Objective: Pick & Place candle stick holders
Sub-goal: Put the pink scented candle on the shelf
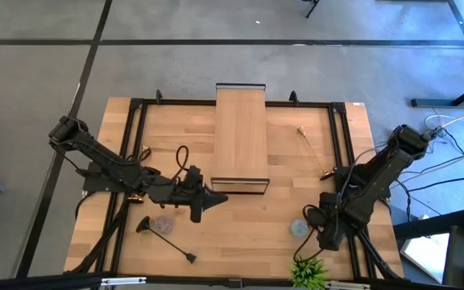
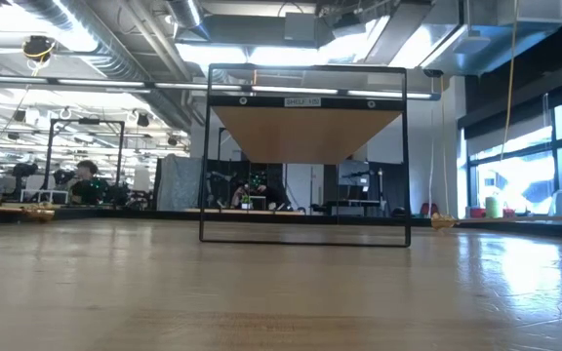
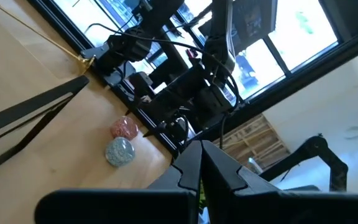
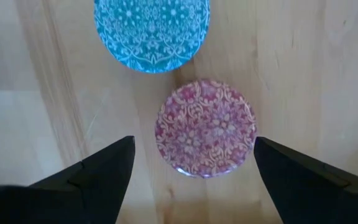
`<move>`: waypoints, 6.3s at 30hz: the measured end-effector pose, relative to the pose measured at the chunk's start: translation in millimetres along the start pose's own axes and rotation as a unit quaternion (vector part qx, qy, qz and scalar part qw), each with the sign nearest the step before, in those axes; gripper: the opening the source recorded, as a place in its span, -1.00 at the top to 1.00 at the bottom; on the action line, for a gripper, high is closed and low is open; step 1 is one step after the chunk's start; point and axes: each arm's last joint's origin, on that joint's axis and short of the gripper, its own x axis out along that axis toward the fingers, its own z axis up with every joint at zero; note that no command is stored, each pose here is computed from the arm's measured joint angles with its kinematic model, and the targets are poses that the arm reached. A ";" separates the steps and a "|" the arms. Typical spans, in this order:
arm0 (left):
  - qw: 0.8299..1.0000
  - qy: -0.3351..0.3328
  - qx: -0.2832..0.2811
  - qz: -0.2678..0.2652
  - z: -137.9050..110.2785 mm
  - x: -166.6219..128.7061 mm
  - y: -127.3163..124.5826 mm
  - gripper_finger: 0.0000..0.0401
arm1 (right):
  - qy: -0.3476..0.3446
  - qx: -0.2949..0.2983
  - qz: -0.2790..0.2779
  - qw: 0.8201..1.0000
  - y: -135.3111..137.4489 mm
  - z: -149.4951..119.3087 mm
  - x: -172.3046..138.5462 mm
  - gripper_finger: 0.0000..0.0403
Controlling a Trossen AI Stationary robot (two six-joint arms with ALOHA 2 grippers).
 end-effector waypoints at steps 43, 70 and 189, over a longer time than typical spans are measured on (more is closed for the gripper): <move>1.000 0.005 0.017 -0.004 -0.3 -0.1 -0.2 0.97 | 0.019 0.063 -0.013 0.998 -2.8 1.0 37.8 -0.65; 1.000 0.008 0.012 -0.006 -0.4 -0.1 -0.4 0.97 | 0.020 0.130 -0.003 0.991 -12.6 6.3 46.7 -0.50; 0.993 -0.026 0.067 0.091 87.1 -36.5 31.9 0.97 | -0.121 0.160 -0.054 0.978 -247.5 287.0 -114.6 -0.50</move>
